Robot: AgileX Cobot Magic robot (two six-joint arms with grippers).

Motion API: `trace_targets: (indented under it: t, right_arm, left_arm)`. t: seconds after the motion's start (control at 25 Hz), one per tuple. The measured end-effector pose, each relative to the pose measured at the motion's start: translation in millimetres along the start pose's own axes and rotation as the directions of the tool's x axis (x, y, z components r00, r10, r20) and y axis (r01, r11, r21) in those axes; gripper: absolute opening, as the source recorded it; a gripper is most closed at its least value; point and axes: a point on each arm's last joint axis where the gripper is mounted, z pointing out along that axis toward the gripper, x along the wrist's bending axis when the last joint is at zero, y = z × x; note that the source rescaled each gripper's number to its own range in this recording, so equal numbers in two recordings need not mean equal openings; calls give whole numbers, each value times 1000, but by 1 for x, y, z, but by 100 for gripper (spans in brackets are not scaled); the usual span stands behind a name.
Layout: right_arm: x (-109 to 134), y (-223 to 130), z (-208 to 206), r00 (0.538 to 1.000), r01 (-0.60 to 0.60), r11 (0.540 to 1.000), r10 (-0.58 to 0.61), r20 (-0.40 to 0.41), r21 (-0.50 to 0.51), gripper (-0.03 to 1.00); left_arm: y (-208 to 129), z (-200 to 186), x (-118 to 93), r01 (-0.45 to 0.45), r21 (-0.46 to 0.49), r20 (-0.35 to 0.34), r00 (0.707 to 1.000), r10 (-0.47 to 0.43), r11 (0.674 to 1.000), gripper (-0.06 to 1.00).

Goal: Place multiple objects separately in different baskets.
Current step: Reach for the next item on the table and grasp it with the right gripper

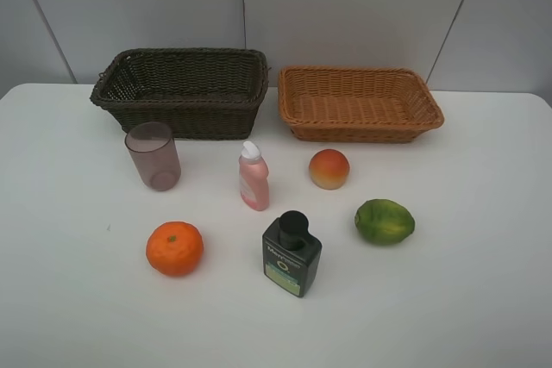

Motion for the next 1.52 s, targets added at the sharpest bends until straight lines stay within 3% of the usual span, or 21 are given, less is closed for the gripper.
trace_targets:
  t: [0.96, 1.16, 1.28, 1.52]
  right_arm:
    - [0, 1, 2, 1000, 0, 1000, 0, 0, 13, 98]
    - [1, 22, 27, 1000, -14, 987, 17, -17, 159, 98]
    - [1, 42, 53, 999, -20, 955, 27, -20, 295, 98]
    - [7, 78, 103, 997, 32, 891, 2, -73, 453, 98]
  left_arm:
    - [0, 0, 0, 0, 0, 0, 1000, 0, 1000, 100]
    - [0, 0, 0, 0, 0, 0, 1000, 0, 1000, 100]
    - [0, 0, 0, 0, 0, 0, 1000, 0, 1000, 100]
    - [0, 0, 0, 0, 0, 0, 1000, 0, 1000, 100]
